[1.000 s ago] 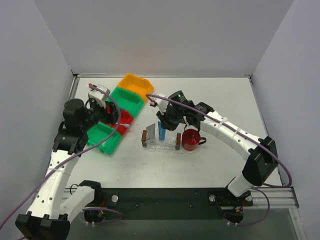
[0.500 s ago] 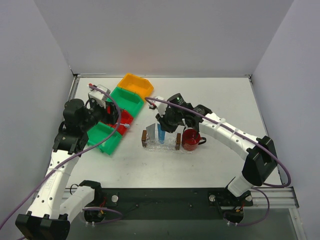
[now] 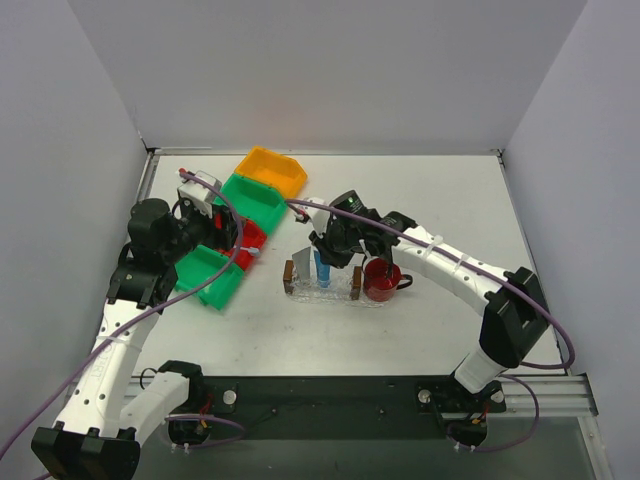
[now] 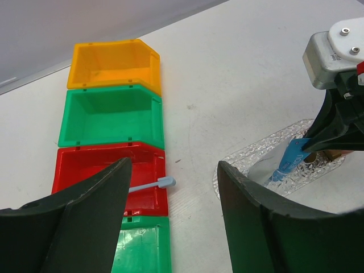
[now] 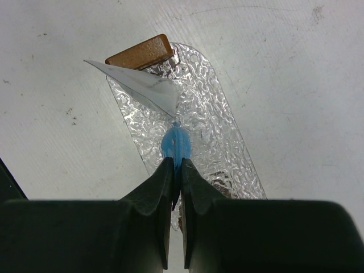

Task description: Prepare toiletry sets of a toothbrush and toothpaste on the tray

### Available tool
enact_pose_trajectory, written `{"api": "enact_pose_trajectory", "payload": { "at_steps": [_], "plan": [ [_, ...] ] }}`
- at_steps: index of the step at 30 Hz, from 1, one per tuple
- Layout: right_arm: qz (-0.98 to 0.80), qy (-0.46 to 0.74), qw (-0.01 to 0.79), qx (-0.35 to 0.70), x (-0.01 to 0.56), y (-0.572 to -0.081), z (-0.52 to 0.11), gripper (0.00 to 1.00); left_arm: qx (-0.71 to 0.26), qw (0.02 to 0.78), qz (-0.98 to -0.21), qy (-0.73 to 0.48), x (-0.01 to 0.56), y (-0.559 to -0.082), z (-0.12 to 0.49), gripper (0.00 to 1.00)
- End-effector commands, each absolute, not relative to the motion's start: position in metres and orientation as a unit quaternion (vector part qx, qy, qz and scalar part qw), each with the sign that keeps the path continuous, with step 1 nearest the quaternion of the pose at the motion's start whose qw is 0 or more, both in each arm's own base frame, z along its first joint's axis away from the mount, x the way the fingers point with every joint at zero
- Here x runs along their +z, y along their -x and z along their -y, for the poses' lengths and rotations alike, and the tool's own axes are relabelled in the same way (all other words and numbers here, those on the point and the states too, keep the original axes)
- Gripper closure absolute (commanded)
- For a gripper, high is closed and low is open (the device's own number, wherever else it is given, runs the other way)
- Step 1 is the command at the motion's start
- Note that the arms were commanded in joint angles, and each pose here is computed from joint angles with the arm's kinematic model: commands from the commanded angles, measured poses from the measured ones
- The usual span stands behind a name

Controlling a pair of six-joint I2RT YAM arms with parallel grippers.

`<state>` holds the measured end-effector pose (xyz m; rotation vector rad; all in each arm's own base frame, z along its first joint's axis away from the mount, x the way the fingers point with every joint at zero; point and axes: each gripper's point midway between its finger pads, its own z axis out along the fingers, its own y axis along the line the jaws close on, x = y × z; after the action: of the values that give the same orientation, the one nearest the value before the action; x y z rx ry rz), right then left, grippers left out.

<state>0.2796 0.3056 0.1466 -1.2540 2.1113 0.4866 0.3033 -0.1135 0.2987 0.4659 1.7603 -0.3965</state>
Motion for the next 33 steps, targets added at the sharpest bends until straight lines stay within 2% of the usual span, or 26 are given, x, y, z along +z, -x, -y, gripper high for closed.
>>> {"api": "enact_pose_trajectory", "payload": {
  "at_steps": [1,17,28,33],
  "plan": [
    [-0.793,0.479,0.327,0.186,0.1485,-0.283,-0.3116,1.0,-0.161,0.615,-0.746,-0.201,0.3102,-0.3044,0.1097,0.28],
    [-0.794,0.483,0.32,0.183,0.1403,-0.2818,-0.31,1.0,-0.159,0.614,-0.746,-0.202,0.3085,-0.3043,0.1091,0.28],
    [-0.797,0.48,0.32,0.178,0.1425,-0.2827,-0.3086,0.74,-0.158,0.614,-0.746,-0.204,0.3096,-0.3039,0.109,0.28],
    [-0.797,0.475,0.33,0.173,0.1497,-0.2853,-0.3073,0.66,-0.151,0.61,-0.75,-0.207,0.3055,-0.3042,0.1072,0.28]
  ]
}}
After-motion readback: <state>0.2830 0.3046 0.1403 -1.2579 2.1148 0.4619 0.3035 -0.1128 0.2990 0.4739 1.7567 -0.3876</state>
